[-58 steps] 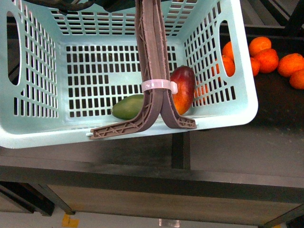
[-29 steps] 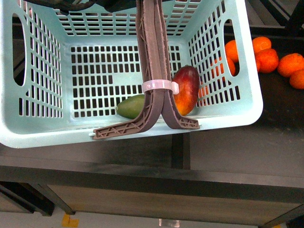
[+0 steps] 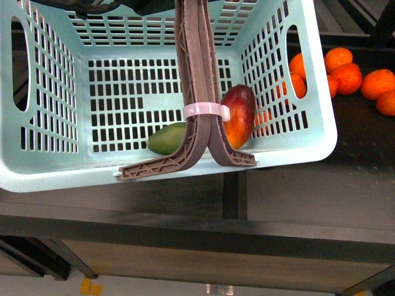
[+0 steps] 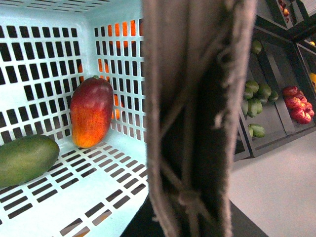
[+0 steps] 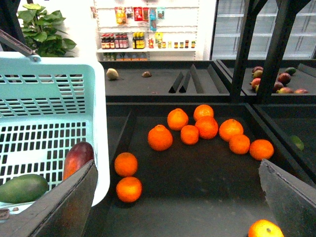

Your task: Pick mango and avocado into basket

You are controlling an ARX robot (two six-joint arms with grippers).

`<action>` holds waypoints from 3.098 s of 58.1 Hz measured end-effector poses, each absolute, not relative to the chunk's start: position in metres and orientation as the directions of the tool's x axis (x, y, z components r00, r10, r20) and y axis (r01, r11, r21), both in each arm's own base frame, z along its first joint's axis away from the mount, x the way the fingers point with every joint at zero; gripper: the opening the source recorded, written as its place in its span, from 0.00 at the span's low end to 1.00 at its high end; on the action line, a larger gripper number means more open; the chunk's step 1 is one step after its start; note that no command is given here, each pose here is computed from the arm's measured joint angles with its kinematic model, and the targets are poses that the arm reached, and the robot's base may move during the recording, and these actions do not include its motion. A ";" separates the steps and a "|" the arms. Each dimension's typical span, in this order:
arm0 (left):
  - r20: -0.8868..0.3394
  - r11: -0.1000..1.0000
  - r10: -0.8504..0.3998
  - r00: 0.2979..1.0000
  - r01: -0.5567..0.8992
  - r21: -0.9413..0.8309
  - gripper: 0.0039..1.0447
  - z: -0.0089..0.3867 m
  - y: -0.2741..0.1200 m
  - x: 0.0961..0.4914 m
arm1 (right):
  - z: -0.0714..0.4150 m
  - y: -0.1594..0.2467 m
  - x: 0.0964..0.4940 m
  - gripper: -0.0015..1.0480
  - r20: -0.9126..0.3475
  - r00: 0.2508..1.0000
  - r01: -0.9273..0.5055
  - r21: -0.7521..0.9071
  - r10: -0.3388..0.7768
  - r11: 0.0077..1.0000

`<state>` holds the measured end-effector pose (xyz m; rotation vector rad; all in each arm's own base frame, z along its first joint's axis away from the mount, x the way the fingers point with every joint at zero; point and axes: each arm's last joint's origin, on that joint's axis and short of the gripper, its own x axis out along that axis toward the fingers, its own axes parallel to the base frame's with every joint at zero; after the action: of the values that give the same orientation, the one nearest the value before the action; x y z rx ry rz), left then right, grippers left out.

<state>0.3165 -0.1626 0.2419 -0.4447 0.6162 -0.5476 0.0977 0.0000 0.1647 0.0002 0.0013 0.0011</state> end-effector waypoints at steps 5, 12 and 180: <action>-0.417 0.768 -0.599 0.684 0.344 -0.540 0.06 0.242 -0.163 0.316 | 0.165 0.000 0.098 0.93 -0.001 1.000 -0.001 0.000 0.001 1.000; -0.417 0.769 -0.599 0.684 0.344 -0.539 0.06 0.242 -0.163 0.316 | 0.165 0.000 0.098 0.93 -0.001 1.000 -0.001 0.000 0.001 1.000; -0.484 0.206 0.367 0.794 -0.577 -0.790 0.93 0.202 -0.076 0.425 | 0.165 0.000 0.098 0.93 -0.001 1.000 -0.001 0.000 0.001 1.000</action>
<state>0.4248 -0.0758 0.2015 -1.1942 0.2070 0.6638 0.0977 0.0000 0.1647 0.0002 0.0013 0.0011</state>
